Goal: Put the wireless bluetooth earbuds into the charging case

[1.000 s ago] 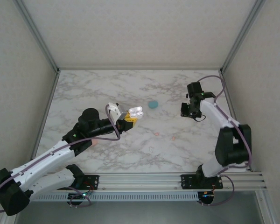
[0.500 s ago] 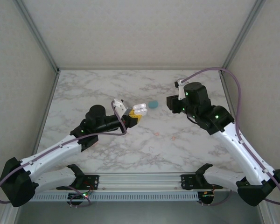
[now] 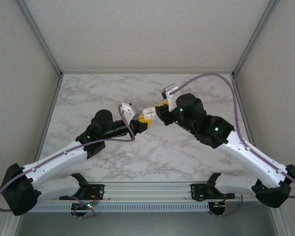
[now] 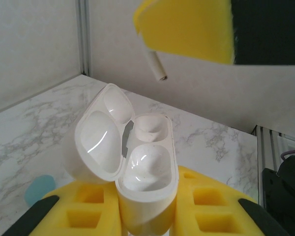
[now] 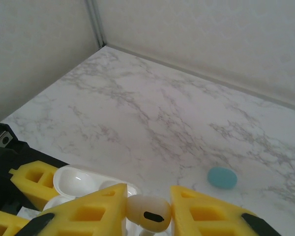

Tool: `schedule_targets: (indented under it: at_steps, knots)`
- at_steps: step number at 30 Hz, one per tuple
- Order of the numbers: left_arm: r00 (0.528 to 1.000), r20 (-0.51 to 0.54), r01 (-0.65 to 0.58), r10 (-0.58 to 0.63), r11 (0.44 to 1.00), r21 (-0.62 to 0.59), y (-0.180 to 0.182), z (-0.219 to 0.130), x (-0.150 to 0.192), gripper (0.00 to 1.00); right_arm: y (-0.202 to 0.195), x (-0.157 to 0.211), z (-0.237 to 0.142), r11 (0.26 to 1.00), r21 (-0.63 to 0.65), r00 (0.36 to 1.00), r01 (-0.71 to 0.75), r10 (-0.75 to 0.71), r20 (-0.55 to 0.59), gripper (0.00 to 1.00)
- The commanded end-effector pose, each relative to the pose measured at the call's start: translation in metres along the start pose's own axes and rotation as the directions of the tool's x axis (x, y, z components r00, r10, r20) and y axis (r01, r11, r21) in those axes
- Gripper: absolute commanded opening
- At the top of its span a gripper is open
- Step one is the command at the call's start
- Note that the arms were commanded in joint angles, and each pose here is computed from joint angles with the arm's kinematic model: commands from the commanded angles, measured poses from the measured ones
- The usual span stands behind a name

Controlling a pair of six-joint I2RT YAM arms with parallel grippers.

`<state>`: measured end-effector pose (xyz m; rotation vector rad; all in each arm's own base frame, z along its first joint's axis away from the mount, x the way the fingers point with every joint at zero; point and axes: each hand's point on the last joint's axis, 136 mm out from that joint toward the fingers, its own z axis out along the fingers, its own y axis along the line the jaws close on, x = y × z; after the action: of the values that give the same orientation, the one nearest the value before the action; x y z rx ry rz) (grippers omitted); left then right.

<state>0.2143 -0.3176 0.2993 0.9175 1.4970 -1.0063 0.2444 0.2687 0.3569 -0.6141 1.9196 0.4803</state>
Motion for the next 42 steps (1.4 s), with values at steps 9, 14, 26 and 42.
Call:
schedule_targets:
  at_steps: [9, 14, 26, 42]
  knots:
    - [0.998, 0.062, -0.02, 0.019, 1.0, 0.004, -0.005, 0.001, -0.025, 0.16, 0.015, -0.01, 0.005, 0.998, -0.053, 0.999, 0.027, -0.025, 0.045, 0.27]
    - [0.998, 0.067, -0.02, 0.02, 1.0, 0.002, -0.005, 0.0, -0.028, 0.17, 0.02, -0.002, 0.004, 0.995, -0.088, 0.999, 0.037, -0.035, 0.029, 0.27]
    - [0.996, 0.084, -0.012, 0.012, 1.0, -0.002, -0.006, -0.002, -0.033, 0.17, 0.017, 0.013, 0.01, 0.993, -0.074, 0.996, 0.087, -0.088, -0.004, 0.27]
    - [0.994, 0.105, -0.019, 0.02, 1.0, -0.013, -0.005, -0.004, -0.039, 0.17, 0.033, 0.03, 0.005, 0.977, -0.183, 0.991, 0.105, -0.118, -0.063, 0.36]
